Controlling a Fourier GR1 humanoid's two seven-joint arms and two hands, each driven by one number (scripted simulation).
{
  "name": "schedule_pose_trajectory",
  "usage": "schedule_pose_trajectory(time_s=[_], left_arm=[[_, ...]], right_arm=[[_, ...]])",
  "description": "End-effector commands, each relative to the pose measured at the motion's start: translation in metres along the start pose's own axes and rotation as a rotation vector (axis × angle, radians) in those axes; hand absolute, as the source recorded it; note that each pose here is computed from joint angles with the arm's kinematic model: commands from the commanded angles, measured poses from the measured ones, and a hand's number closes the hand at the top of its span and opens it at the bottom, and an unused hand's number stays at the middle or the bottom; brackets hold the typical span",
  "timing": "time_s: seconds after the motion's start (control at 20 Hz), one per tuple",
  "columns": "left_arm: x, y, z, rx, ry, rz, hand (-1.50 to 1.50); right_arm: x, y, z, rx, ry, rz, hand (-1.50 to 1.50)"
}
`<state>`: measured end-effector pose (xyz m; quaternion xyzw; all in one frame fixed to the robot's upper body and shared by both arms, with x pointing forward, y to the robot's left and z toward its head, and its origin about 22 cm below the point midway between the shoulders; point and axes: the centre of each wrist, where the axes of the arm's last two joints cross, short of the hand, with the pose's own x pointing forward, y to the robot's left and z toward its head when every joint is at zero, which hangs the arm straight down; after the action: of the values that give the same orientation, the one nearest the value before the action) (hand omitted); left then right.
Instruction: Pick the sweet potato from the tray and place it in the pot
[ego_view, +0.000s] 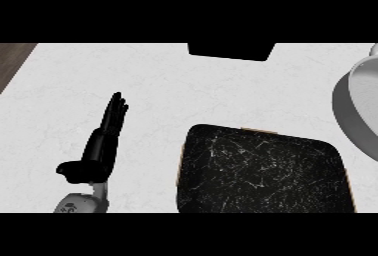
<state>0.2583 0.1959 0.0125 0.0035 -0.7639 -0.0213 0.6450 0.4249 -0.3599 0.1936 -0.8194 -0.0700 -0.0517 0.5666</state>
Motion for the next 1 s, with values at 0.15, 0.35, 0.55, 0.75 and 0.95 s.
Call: schedule_pose_trajectory(time_s=[0.15, 0.35, 0.55, 0.75, 0.95], left_arm=[[0.002, 0.014, 0.003, 0.027, 0.004, -0.003, 0.00], [-0.012, 0.008, 0.005, 0.071, 0.022, -0.009, 0.00], [0.008, 0.020, 0.008, 0.073, 0.005, -0.013, 0.00], [-0.002, 0.001, 0.012, 0.071, 0.015, -0.006, 0.00], [-0.009, 0.011, 0.018, 0.091, 0.022, -0.017, 0.00]], right_arm=[[0.001, 0.026, -0.001, 0.097, 0.179, -0.052, 1.50], [-0.013, 0.064, 0.014, 0.217, 0.186, -0.077, 1.50], [-0.034, 0.084, -0.019, 0.253, 0.255, -0.032, 1.50], [-0.046, 0.112, -0.003, 0.410, 0.382, 0.013, 1.50], [-0.055, 0.125, 0.002, 0.470, 0.381, -0.099, -1.50]])
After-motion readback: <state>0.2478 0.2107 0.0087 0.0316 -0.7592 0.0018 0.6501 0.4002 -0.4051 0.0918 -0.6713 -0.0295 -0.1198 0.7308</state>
